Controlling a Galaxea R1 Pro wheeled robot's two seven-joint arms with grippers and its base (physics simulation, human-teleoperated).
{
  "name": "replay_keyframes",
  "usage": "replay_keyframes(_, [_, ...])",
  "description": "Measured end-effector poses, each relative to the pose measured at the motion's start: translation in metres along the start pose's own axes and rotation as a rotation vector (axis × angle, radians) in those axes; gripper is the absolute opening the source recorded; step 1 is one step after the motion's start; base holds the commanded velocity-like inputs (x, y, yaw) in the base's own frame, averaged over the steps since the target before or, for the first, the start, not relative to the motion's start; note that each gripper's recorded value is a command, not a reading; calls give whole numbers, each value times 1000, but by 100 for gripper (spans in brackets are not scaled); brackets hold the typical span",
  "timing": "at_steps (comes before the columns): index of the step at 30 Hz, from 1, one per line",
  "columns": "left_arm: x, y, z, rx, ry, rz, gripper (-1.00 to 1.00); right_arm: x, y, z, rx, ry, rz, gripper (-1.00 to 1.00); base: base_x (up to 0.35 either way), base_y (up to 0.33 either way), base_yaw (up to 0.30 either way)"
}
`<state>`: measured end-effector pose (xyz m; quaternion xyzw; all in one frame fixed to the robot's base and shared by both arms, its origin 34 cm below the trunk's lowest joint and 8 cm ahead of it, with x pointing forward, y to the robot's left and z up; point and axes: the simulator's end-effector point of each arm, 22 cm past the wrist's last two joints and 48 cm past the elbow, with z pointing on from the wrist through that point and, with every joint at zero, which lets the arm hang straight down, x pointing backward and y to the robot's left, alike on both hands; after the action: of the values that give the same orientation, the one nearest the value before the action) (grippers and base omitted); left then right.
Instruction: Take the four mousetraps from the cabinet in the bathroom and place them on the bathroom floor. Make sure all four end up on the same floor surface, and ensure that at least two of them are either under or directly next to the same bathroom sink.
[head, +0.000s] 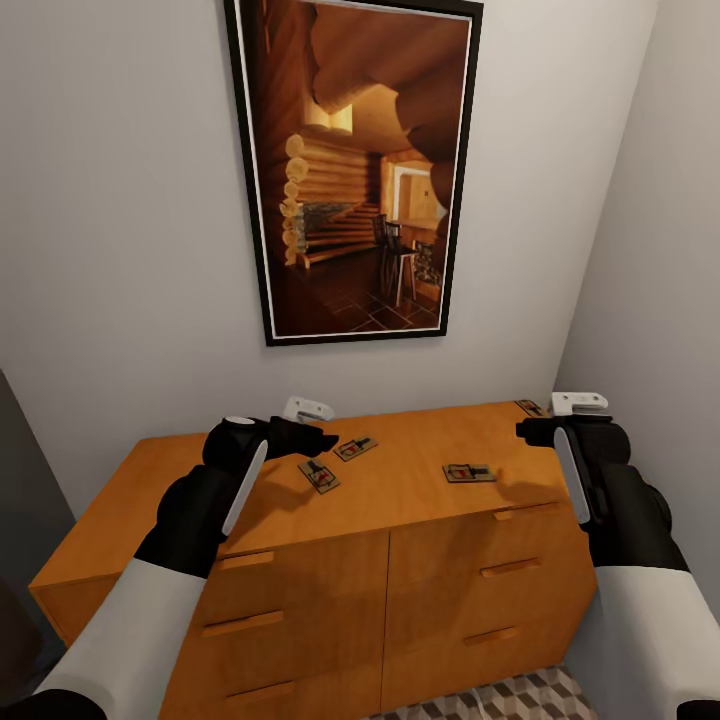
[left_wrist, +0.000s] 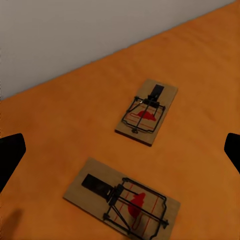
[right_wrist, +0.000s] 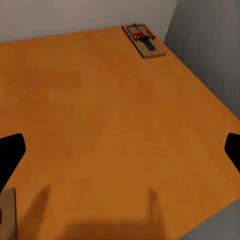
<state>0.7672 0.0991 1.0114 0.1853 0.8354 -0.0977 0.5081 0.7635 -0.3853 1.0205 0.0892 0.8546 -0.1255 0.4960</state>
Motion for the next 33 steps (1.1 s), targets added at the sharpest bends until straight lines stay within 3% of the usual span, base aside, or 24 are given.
replay_keyframes(23, [2,1,1,-3,5,-2,100,0,-2,-1,4,-1,1,100,246,0,0])
replay_keyframes(33, [3,0,2,0,6,-3,100,0,-1,0,3,0,0,100,82,0,0])
